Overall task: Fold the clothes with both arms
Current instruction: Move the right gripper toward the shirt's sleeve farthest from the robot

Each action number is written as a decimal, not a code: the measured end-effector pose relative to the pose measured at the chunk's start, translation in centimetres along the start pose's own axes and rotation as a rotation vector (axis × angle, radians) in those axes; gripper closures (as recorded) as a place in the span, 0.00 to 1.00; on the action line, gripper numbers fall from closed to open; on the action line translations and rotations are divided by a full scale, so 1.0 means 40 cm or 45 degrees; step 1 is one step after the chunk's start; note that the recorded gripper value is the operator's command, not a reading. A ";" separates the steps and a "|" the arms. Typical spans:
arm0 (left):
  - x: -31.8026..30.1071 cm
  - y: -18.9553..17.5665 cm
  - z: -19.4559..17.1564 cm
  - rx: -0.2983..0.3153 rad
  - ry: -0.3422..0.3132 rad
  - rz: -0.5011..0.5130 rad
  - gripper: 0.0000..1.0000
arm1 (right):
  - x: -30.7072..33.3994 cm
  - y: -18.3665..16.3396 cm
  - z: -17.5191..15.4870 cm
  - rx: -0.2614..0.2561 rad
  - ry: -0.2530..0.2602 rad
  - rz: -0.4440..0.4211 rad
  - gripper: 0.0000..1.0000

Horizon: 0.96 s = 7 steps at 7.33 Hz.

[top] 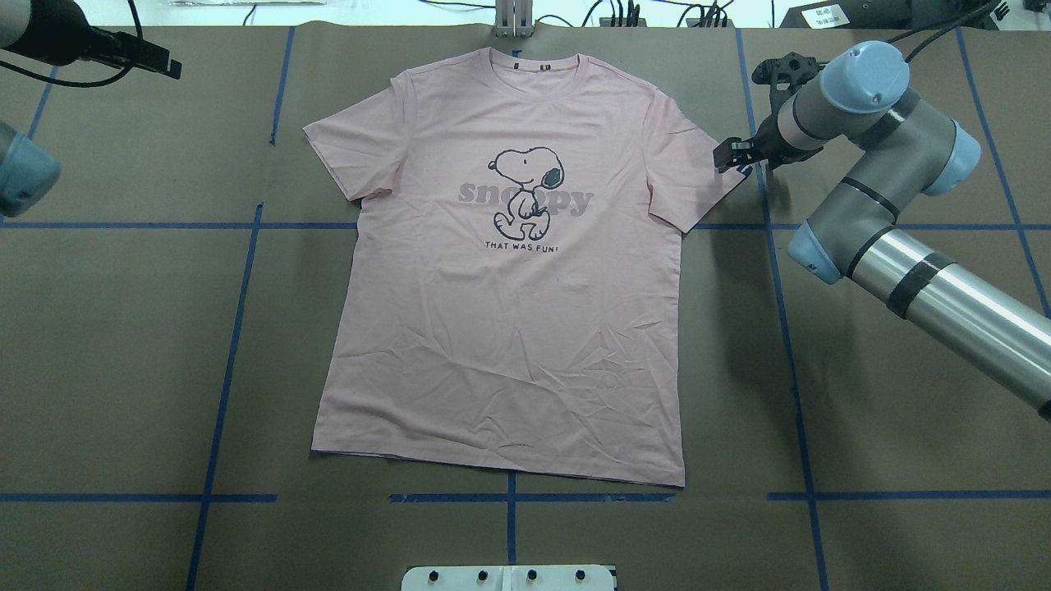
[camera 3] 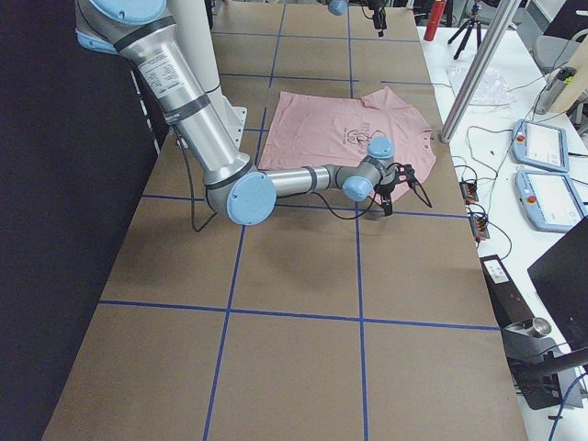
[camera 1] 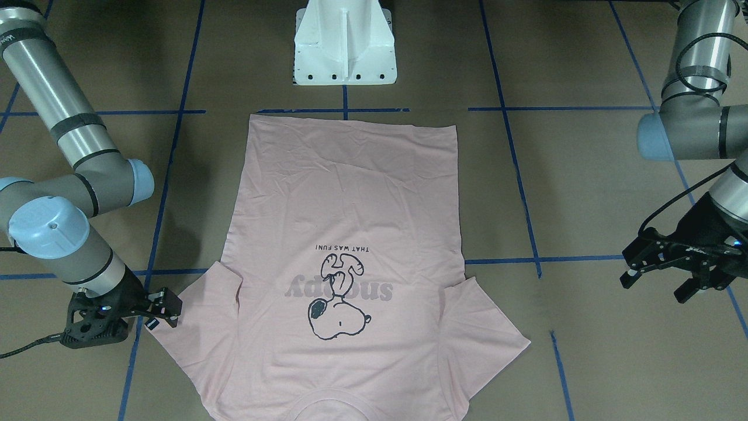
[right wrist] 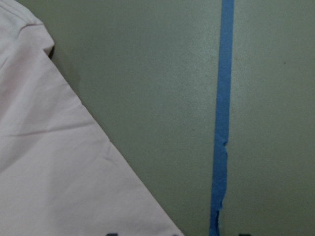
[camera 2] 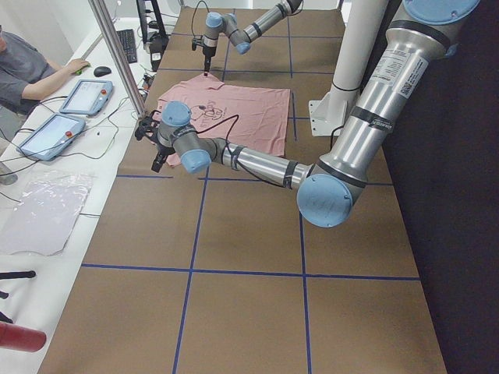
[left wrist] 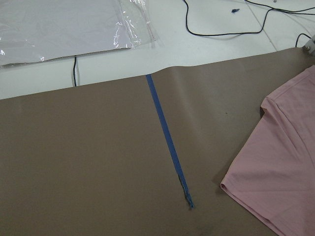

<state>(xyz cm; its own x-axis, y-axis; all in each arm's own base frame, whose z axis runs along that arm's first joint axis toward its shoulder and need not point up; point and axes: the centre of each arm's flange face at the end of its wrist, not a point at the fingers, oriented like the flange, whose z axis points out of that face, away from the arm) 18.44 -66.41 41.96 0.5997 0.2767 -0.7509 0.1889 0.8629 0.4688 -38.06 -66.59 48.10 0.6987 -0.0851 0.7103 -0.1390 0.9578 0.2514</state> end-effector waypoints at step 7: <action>0.005 -0.002 -0.003 0.003 0.003 -0.003 0.00 | -0.090 -0.036 -0.095 0.032 -0.079 -0.026 1.00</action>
<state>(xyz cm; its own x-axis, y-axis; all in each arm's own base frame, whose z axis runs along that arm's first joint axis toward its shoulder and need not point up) 18.47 -66.37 41.71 0.5972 0.2757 -0.7532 0.1923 0.8625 0.4681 -37.71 -66.62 42.68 0.6571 -0.1223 0.7438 -0.1432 0.9485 0.2825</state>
